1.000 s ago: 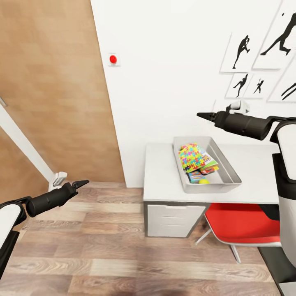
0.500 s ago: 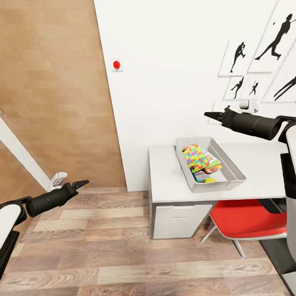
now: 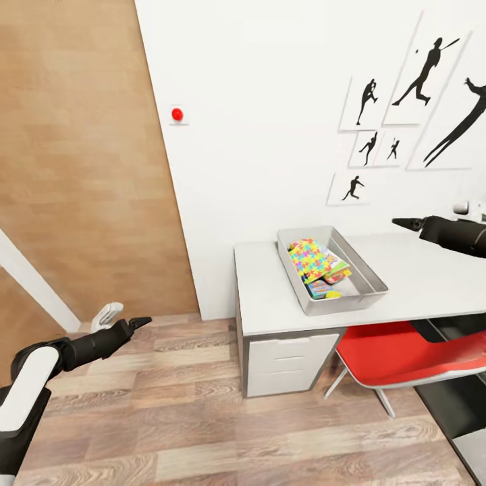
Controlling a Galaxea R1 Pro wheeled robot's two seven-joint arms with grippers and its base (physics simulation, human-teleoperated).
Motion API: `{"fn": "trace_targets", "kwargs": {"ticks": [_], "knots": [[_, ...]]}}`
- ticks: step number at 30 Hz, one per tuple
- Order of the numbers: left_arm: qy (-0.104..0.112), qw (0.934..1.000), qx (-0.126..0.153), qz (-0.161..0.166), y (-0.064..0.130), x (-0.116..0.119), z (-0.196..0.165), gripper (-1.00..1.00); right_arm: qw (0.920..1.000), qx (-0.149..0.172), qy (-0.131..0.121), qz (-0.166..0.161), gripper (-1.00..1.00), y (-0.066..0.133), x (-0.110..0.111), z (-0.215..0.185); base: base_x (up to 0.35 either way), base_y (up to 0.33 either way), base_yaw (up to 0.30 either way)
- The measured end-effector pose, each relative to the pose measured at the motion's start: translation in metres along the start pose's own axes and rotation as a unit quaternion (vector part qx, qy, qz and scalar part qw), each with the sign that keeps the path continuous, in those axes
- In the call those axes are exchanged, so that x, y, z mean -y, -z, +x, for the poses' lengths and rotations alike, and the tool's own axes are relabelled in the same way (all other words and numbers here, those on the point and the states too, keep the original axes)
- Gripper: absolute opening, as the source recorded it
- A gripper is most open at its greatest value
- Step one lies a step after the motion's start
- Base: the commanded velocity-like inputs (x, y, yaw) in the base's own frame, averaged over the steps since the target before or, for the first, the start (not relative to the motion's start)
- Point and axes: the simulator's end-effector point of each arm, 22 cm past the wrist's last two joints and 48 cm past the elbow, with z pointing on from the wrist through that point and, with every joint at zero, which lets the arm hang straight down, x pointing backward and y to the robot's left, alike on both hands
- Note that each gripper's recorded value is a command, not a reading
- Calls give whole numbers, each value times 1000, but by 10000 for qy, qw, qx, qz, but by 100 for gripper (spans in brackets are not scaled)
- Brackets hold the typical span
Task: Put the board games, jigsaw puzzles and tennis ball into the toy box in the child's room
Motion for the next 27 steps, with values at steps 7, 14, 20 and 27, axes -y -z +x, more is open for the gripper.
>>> {"fn": "trace_targets", "kwargs": {"ticks": [7, 14, 20, 27], "knots": [[83, 9998, -137, -156, -8, -10, 17, 100, 9980, -88, -243, 570, 100, 33, 65, 22, 0, 2, -142], [-34, 9992, -300, -249, -17, -8, 35, 100, 9967, -208, -406, 678, 100, 55, 91, 43, 0, 0, -146], [-68, 9985, -390, -366, -17, -16, 49, 100, 9945, -543, -445, 777, 100, 63, 104, 80, 0, 0, -146], [5, 9980, -359, -513, -14, -32, 62, 100, 9920, -735, -425, 934, 100, 72, 116, 98, 0, 0, -146]]}}
